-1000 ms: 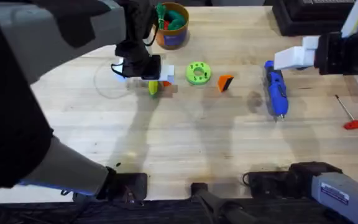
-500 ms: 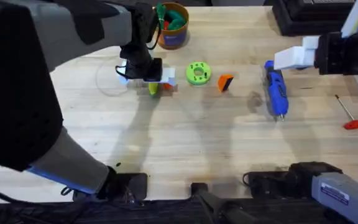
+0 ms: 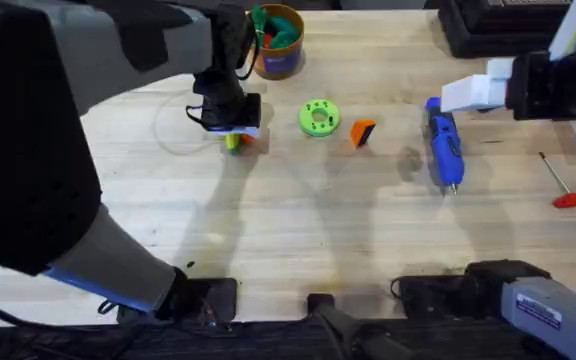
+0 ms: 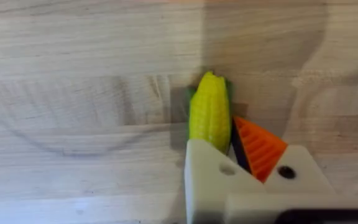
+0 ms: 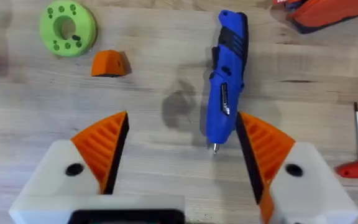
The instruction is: Pick up the gripper from the table and insert it into the empty holder that is missing its gripper. Then pick up a screw, insert it into the mounting hole, and use the screwdriver to tighten it. Finally, clean up the table by picking up the vegetable and placing it into the bucket.
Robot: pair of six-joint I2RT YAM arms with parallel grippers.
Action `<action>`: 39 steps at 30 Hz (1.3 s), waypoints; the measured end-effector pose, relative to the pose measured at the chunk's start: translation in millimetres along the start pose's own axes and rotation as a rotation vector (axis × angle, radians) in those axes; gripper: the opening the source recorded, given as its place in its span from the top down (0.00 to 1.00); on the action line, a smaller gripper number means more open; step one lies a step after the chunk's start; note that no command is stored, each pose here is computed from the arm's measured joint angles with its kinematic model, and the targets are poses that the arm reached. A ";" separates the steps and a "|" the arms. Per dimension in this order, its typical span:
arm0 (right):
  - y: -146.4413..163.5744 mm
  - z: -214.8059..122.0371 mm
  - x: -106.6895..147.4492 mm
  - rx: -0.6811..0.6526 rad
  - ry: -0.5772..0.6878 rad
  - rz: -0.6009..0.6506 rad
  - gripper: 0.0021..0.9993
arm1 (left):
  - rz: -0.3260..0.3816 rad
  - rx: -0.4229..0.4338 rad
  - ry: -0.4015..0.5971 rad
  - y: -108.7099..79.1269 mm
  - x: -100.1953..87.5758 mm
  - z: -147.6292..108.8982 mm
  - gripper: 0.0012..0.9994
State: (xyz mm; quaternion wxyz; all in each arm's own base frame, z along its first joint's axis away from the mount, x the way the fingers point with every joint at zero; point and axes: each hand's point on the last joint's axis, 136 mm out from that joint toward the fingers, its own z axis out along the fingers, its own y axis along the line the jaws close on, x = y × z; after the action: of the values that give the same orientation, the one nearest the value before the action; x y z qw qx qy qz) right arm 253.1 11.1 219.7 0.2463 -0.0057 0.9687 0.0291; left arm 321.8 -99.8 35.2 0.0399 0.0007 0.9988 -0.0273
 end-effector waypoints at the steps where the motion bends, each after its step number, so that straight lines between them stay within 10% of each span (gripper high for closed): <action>1: 0.0 0.0 0.0 0.000 0.000 0.000 0.01 | 0.000 0.000 0.000 0.0 0.1 0.0 0.99; 16: 0.0 0.0 0.0 0.000 0.000 0.000 0.01 | 0.001 0.009 -0.031 -1.4 -3.9 -11.3 0.99; 28: 0.0 0.1 0.0 0.000 0.000 0.000 0.01 | 0.009 0.094 -0.398 -8.6 -26.7 -152.0 0.99; 39: 0.0 0.0 0.1 0.000 0.000 0.000 0.01 | 0.010 0.099 -0.510 0.4 -8.4 -197.2 0.99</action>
State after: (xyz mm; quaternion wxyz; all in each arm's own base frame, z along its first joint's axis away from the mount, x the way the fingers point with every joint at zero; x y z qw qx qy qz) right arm 253.1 11.1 219.6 0.2462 -0.0057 0.9688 0.0291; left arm 314.5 -88.7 232.2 0.2905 0.0006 0.9539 -0.0753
